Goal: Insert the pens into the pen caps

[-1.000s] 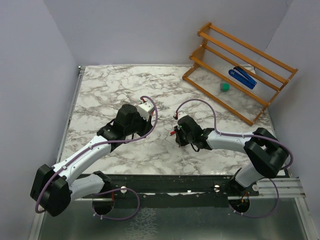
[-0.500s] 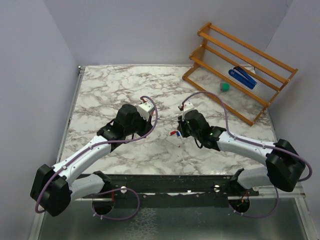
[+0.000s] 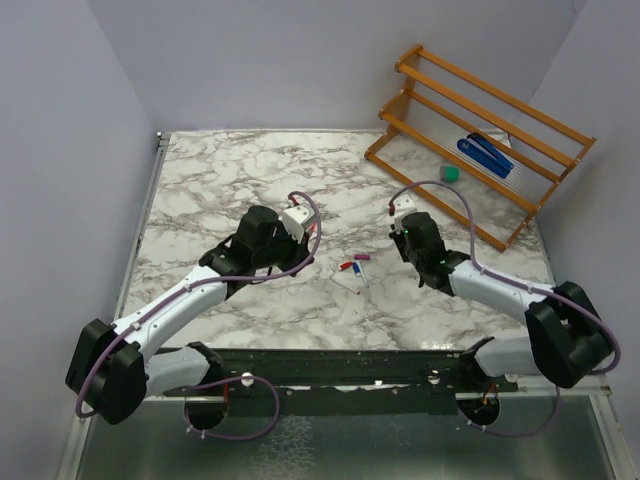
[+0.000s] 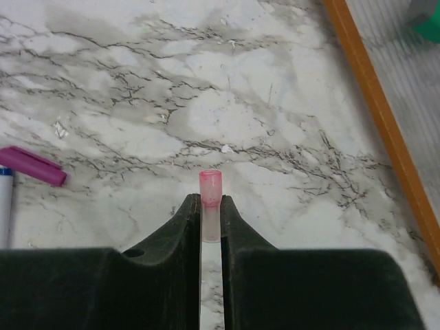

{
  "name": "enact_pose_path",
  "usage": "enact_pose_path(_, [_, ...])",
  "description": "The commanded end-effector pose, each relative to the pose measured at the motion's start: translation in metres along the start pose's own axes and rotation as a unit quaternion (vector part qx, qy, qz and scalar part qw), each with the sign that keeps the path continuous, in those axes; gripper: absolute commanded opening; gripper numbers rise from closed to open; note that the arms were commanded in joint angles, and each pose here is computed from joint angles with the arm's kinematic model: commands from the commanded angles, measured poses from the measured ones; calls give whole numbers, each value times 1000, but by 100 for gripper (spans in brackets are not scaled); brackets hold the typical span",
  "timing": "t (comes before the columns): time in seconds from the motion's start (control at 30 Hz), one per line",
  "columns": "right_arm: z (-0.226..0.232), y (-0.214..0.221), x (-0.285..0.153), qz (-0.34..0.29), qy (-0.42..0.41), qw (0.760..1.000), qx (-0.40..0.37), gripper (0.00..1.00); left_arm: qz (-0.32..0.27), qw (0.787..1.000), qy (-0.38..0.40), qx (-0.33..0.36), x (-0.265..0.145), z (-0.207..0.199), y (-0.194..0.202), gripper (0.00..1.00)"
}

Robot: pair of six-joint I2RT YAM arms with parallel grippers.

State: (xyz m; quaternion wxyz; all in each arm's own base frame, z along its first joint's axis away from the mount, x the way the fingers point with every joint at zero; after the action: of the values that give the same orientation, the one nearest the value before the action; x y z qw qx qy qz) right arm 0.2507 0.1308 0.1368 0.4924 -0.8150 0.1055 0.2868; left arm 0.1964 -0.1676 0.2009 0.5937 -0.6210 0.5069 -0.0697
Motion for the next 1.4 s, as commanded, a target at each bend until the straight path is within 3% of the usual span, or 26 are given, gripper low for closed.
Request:
enact_pose_path(0.0, [-10, -5, -11, -116, -79, 981, -137, 0, -13, 998, 56, 20, 2, -8, -14, 0])
enact_pose_path(0.1, [3, -4, -12, -137, -257, 944, -155, 0, -17, 997, 75, 19, 2, -11, -16, 0])
enact_pose_path(0.17, [12, -1, -14, -102, -354, 915, -167, 0, -21, 996, 80, 25, 0, -13, -17, 0])
enact_pose_path(0.23, [11, 0, -14, -55, -398, 898, -176, 1, -22, 996, 80, 29, -2, -13, -16, 0])
enact_pose_path(0.43, [-14, 6, -7, 2, -394, 903, -174, 0, -29, 995, 91, 35, -5, -18, -18, 0])
enact_pose_path(0.57, [-22, 25, 2, 79, -375, 899, -211, 1, -28, 995, 90, 35, -6, -18, -17, 0])
enact_pose_path(0.7, [-21, 42, 10, 104, -369, 897, -221, 0, -28, 994, 91, 51, -5, -17, -18, 0])
enact_pose_path(0.8, [-23, 52, 18, 142, -345, 898, -235, 5, -25, 994, 96, 54, -5, -17, -18, 0])
enact_pose_path(0.83, [-23, 53, 19, 143, -348, 897, -234, 9, -24, 994, 95, 55, -5, -17, -17, 0])
enact_pose_path(0.93, [-23, 48, 18, 119, -349, 900, -233, 38, -23, 994, 94, 58, -5, -17, -17, 0])
enact_pose_path(1.07, [-30, 34, 13, 99, -329, 908, -241, 42, -22, 994, 90, 60, -5, -16, -17, 0])
enact_pose_path(1.17, [-42, 3, 0, 46, -289, 929, -227, 44, -20, 994, 89, 60, -4, -15, -16, 0])
enact_pose_path(1.2, [-46, -10, -8, 23, -275, 936, -218, 50, -19, 994, 88, 60, -4, -15, -16, 0])
enact_pose_path(1.27, [-57, -36, -27, -27, -239, 951, -195, 94, -17, 994, 88, 59, -3, -15, -15, 0])
enact_pose_path(1.3, [-62, -49, -36, -48, -220, 958, -175, 99, -18, 994, 88, 60, -3, -15, -16, 0])
enact_pose_path(1.37, [-71, -69, -52, -78, -179, 974, -115, 100, -16, 994, 86, 59, -3, -14, -15, 0])
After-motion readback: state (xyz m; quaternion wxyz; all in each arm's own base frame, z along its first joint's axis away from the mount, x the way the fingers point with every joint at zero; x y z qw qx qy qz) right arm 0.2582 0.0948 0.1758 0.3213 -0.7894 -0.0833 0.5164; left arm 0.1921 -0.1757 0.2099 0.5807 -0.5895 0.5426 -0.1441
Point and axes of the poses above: each gripper's point midway between its finger pads, its own x axis out along the fingers, its own z axis along the line the jaws close on, y = z × x, the point moved 10 cm from there along -x, back along the fingers, and after that the axes turned 6 degrees about -x, right-handed, at the moved point
